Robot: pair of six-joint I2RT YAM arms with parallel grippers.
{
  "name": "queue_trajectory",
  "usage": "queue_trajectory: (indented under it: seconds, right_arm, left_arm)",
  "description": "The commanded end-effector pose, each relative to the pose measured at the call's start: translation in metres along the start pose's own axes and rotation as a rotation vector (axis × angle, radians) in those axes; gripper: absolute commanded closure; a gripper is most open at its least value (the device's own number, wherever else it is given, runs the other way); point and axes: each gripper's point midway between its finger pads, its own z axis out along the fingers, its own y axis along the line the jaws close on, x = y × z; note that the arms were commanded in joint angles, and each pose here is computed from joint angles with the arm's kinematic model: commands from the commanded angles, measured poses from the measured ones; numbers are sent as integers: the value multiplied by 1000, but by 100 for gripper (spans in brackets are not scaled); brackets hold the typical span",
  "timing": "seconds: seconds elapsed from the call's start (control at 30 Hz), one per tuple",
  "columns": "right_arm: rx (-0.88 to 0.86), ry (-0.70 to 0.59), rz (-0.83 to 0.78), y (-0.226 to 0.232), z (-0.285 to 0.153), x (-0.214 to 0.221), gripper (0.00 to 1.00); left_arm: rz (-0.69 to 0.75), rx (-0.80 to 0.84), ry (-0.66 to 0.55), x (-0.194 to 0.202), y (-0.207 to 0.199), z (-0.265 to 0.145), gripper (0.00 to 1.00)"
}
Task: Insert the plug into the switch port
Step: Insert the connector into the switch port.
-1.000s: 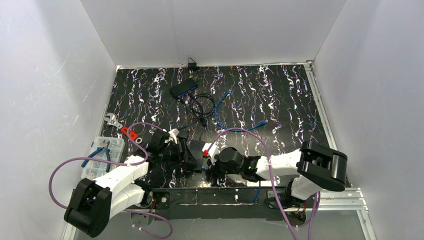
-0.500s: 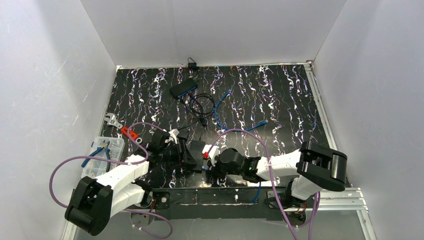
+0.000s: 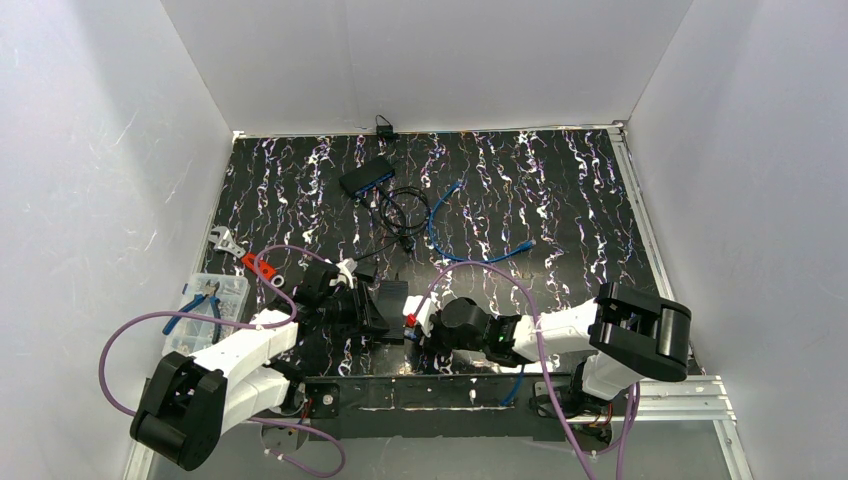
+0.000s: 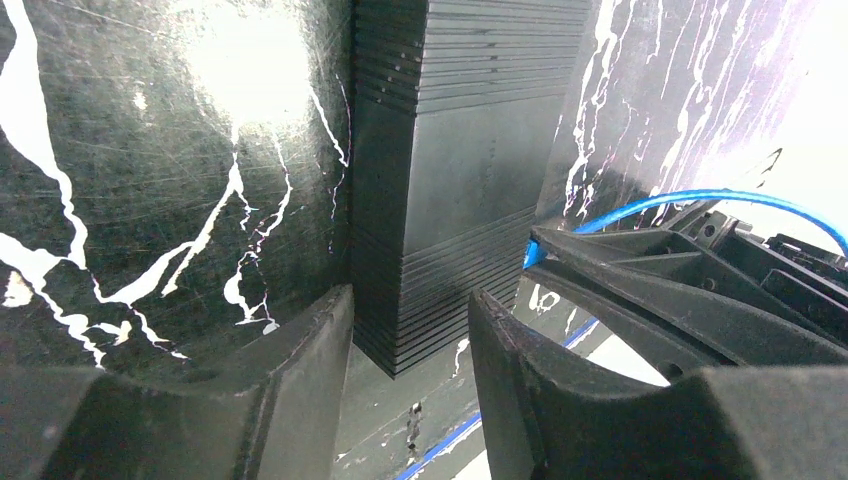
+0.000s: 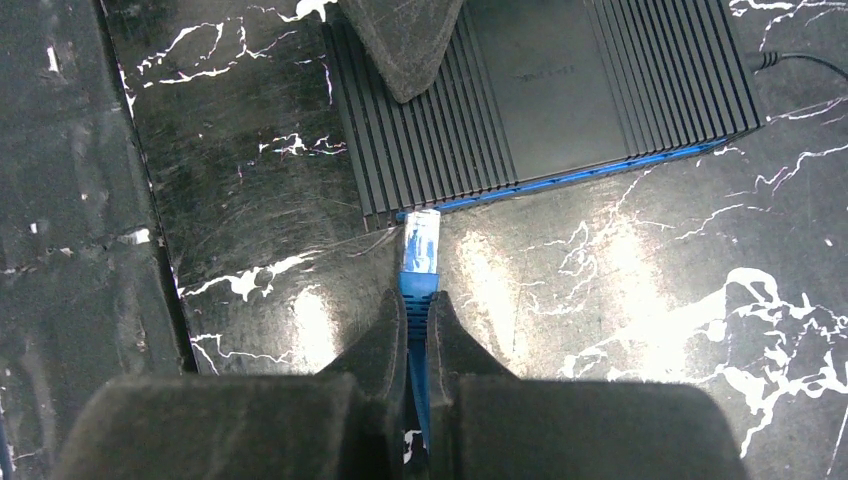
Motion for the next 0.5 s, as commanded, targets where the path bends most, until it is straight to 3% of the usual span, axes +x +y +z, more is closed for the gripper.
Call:
queue_trajectory:
  seconds: [0.0,0.47]
  right_arm:
    - [-48,-202,-99,7,4,-51,99]
    - [-70,-230,-124,11,-3,-56,99]
  left_arm:
    - [-12,44,59,13,-5,0,57]
    - [-20,36,69,14,-3,1,59]
